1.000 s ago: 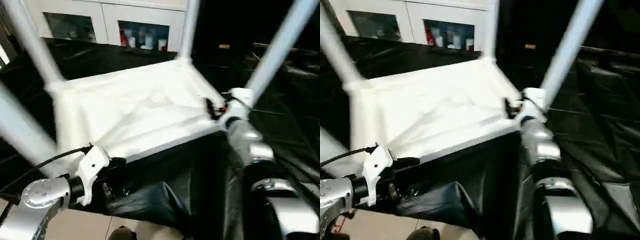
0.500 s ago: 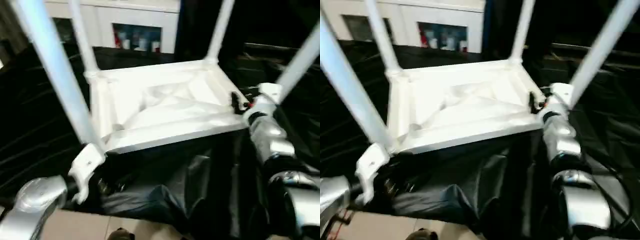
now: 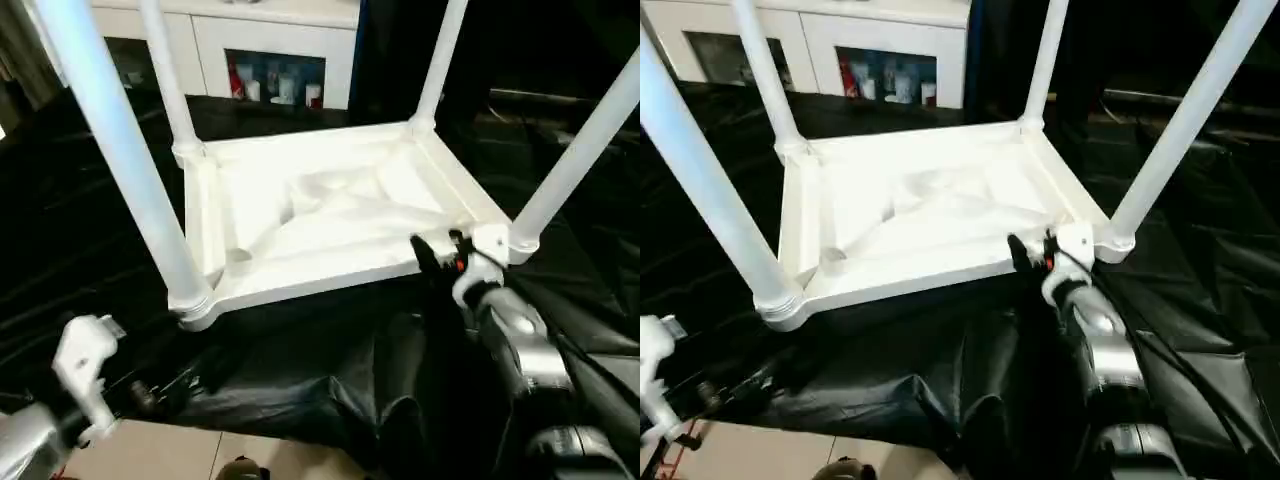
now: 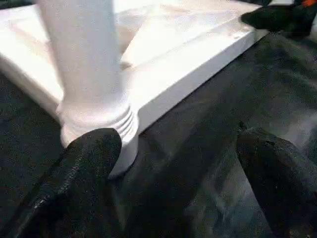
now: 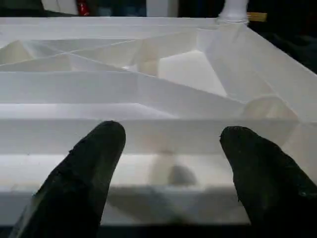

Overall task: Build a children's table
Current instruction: Rotate leg to tighten, then rotate table base

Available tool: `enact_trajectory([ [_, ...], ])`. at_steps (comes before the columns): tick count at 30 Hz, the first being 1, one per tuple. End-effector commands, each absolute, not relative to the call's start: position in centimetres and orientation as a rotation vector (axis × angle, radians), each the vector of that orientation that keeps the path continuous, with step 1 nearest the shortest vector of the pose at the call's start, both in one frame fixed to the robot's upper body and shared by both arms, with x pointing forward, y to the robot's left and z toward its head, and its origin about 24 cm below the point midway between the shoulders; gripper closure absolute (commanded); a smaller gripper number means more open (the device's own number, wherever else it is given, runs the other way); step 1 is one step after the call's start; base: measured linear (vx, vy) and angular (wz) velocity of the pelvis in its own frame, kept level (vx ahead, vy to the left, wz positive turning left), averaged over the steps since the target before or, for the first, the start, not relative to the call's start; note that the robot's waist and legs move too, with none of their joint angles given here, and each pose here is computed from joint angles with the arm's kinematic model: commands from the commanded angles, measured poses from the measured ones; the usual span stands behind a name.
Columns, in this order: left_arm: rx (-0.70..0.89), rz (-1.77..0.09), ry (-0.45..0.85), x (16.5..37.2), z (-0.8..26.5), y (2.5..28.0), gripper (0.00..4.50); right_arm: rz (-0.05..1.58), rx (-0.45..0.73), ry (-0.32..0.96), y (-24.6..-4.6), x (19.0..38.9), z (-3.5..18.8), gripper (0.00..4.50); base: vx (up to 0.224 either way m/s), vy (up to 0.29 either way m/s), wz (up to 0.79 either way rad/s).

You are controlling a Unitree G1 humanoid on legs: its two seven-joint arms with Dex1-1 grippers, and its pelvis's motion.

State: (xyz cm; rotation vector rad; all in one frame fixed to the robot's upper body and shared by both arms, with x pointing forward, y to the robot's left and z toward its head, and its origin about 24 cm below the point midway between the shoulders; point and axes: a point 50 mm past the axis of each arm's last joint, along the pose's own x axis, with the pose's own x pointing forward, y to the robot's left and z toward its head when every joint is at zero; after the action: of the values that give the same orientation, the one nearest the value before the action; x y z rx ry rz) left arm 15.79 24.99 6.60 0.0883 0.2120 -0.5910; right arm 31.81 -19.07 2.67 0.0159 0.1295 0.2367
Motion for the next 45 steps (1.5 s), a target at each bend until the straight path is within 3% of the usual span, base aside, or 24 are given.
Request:
enact_trajectory([
  [1,0.098,-0.528,0.171,15.7,6.8,25.7,0.08,0.226,0.014,0.159,-19.9,31.2,2.4,0.87,0.0,0.0,0.0],
  [6,0.056,-0.462,0.024,17.6,8.2,25.7,0.08,0.266,-0.017,0.214,-19.9,30.6,1.7,0.87,0.0,0.0,0.0],
  [7,0.087,-0.499,-0.033,19.0,8.9,24.6,0.08,0.22,-0.058,0.273,-20.1,30.7,1.0,0.87,0.0,0.0,0.0],
  [13,0.046,-0.486,-0.074,21.7,9.4,22.5,0.08,0.094,-0.058,0.312,-19.9,31.0,0.6,0.87,0.0,0.0,0.0],
  [17,0.016,-0.519,-0.11,22.4,9.7,21.4,0.08,0.087,-0.058,0.331,-19.5,30.9,0.3,0.87,0.0,0.0,0.0],
  [21,-0.095,-0.619,-0.184,24.1,11.1,18.4,0.08,0.075,-0.084,0.368,-18.8,31.1,-0.1,0.87,0.0,0.0,0.0],
  [27,-0.218,-0.838,-0.188,23.7,12.2,15.5,0.08,0.055,-0.083,0.352,-18.5,31.7,0.4,0.87,0.0,0.0,0.0],
  [32,-0.189,-0.9,-0.154,23.8,11.8,14.7,0.08,-0.187,0.003,0.163,-21.8,32.4,3.4,0.87,0.0,0.0,0.0],
  [39,-0.208,-0.942,-0.155,24.0,12.3,14.2,0.08,-0.25,-0.082,0.28,-23.6,32.2,2.1,0.87,0.0,0.0,0.0],
  [43,-0.211,-0.984,-0.15,24.0,12.5,14.0,0.08,-0.244,-0.081,0.292,-23.5,32.5,2.1,0.87,0.0,0.0,0.0],
  [45,-0.216,-1.022,-0.15,24.0,12.7,13.6,0.08,-0.163,-0.091,0.344,-22.7,32.7,1.4,0.87,0.0,0.0,0.0],
])
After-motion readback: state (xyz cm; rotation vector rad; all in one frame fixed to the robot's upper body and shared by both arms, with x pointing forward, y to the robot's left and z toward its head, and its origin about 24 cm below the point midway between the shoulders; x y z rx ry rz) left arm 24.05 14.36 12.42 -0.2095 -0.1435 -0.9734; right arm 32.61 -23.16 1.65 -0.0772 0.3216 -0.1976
